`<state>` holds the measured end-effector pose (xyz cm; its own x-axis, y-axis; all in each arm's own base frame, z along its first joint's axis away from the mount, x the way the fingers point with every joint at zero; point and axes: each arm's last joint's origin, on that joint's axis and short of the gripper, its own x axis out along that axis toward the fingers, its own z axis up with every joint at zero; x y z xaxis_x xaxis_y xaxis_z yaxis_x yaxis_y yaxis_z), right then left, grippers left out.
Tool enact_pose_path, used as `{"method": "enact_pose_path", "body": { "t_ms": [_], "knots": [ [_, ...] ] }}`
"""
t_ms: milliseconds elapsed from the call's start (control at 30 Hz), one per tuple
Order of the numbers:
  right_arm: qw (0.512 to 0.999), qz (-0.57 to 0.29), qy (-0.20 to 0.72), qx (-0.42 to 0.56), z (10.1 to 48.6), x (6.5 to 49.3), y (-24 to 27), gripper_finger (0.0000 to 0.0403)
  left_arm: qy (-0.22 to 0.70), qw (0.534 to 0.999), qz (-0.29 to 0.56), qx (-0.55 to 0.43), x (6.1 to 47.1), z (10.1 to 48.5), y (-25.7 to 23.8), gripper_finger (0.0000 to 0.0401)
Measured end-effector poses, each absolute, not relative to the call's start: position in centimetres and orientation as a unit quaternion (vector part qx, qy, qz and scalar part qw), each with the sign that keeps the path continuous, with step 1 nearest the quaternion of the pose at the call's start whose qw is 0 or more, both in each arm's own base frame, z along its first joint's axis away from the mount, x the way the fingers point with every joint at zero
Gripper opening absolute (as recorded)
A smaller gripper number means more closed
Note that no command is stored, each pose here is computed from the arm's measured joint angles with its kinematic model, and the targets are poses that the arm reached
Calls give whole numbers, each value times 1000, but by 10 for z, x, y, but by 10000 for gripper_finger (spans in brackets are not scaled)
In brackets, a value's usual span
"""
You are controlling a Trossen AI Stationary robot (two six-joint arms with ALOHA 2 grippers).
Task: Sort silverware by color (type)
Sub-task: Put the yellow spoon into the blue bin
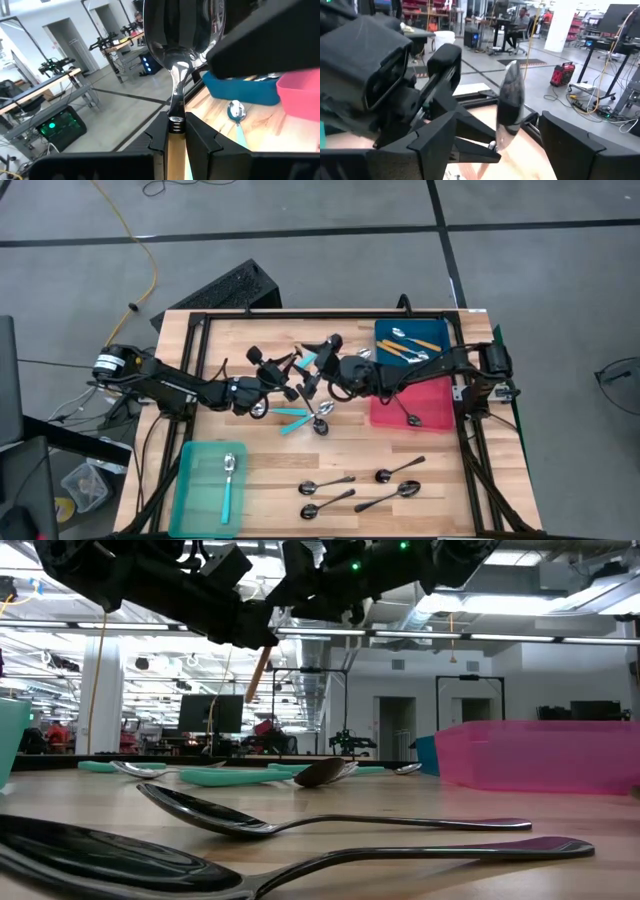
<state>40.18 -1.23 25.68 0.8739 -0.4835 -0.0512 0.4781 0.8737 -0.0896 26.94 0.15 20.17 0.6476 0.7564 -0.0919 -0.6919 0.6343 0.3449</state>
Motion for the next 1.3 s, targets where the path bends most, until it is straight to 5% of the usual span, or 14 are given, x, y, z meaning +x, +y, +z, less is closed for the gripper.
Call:
{"method": "enact_pose_path", "body": {
  "t_ms": [200,467,800,1300],
  "knots": [
    [963,-262,44,-37,260,403,-7,246,122,901,385,158,270,201,1,25],
    [959,-275,49,-38,259,403,-9,39,126,909,356,175,271,201,-1,25],
    [958,-280,51,-39,259,402,-10,35,127,910,354,176,271,201,-1,34],
    [951,-286,90,-74,301,369,-19,35,120,912,355,167,272,203,-6,140]
  ]
}}
